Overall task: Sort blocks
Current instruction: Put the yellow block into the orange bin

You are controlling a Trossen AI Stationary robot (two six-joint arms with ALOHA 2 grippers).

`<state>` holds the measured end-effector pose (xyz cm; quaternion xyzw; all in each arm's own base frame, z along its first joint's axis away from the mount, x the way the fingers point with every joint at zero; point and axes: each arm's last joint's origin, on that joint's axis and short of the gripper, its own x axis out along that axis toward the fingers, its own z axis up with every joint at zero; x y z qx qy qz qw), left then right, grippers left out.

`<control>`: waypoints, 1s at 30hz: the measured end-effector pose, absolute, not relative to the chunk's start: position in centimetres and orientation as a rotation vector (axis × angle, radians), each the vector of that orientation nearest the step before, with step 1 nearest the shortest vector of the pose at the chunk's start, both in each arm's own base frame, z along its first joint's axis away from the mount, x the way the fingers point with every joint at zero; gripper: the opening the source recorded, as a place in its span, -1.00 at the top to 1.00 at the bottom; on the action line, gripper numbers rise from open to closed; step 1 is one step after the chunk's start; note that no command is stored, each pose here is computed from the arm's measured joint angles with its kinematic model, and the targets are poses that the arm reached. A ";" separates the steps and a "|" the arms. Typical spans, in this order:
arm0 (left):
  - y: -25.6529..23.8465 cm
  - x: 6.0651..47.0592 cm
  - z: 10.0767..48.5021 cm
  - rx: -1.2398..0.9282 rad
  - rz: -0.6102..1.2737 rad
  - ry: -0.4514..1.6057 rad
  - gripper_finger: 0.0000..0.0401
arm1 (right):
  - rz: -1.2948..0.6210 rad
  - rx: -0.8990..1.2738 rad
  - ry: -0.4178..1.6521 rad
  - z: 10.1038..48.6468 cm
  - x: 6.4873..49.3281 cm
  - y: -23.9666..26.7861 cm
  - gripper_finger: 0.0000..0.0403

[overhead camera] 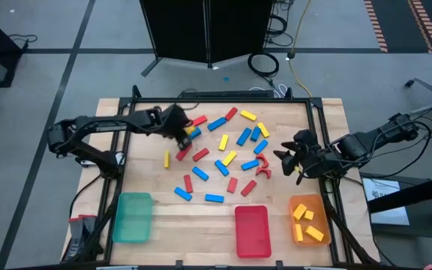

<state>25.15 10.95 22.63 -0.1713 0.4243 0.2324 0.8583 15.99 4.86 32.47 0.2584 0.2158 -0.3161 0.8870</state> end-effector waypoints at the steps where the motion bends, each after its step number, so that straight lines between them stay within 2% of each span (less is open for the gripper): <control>1: 10.9 25.5 23.9 -0.355 0.479 0.833 0.45 | -0.664 0.525 0.425 32.6 16.3 4.8 -0.11; 8: 9.8 28.3 32.7 -0.273 0.348 0.371 0.44 | -0.670 0.391 0.234 34.5 19.5 3.3 -0.11; 12: 8.7 29.2 36.1 -0.231 0.282 0.176 0.44 | -0.614 0.323 0.092 36.4 21.1 2.2 -0.11; 21: 5.9 30.1 38.6 -0.194 0.141 -0.025 0.44 | -0.521 0.186 -0.146 39.6 21.8 0.2 -0.11; 26: 4.7 30.5 38.7 -0.170 0.095 -0.042 0.43 | -0.456 0.161 -0.153 39.3 23.1 -0.5 -0.13; 30: 4.3 30.5 38.8 -0.165 0.081 -0.055 0.43 | -0.355 0.172 -0.183 39.1 24.3 -0.7 -0.24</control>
